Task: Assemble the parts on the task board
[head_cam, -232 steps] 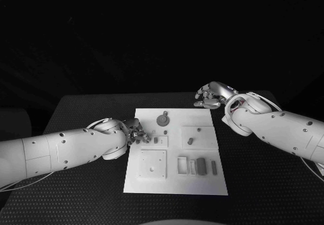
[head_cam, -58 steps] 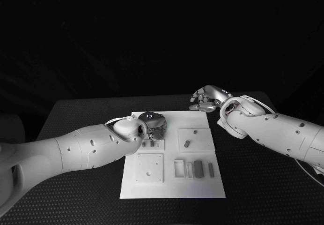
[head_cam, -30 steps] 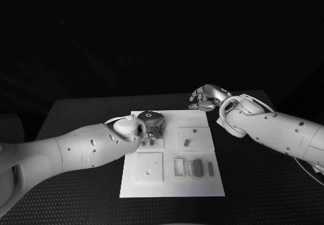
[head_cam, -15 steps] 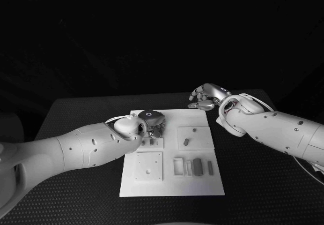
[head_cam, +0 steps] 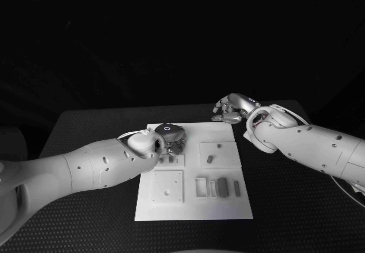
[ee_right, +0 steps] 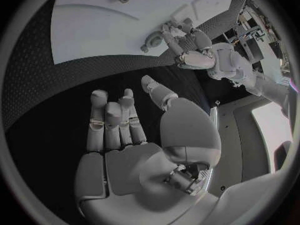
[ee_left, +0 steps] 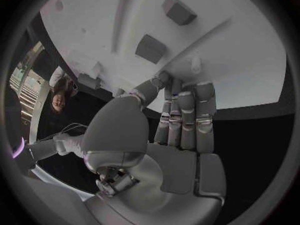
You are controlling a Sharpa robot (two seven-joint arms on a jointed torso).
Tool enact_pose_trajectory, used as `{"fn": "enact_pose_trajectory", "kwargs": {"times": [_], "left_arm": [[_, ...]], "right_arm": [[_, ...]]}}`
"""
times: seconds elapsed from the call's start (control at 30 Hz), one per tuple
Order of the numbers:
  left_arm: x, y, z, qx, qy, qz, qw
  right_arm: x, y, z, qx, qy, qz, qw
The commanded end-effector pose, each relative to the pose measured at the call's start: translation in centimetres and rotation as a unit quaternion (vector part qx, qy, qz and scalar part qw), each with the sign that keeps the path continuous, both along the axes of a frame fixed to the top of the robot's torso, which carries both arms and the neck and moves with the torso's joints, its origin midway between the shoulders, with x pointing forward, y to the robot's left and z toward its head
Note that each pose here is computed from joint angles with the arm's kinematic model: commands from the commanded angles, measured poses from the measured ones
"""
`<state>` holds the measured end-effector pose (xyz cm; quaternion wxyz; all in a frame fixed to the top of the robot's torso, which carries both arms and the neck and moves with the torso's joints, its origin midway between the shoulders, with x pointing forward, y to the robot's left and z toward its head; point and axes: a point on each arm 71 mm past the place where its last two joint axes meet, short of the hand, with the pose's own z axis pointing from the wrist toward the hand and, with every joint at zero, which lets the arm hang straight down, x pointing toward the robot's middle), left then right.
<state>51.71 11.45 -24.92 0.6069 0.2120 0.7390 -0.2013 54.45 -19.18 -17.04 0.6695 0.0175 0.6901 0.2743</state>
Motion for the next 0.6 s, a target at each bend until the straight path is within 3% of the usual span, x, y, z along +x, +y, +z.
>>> {"fn": "enact_pose_trajectory", "kwargs": {"times": [0.03,0.33,0.6], "left_arm": [[-0.24,0.4,-0.39,-0.016,0.002,-0.003,1.000],[-0.18,1.1,0.29,-0.078,-0.012,0.006,0.997],[-0.13,2.4,1.01,-0.110,-0.003,0.020,0.994]], "right_arm": [[-0.1,0.1,0.0,-0.001,-0.001,0.006,1.000],[0.0,0.1,0.0,-0.001,-0.001,0.005,1.000],[0.0,-0.1,0.0,-0.002,-0.001,0.004,1.000]]}}
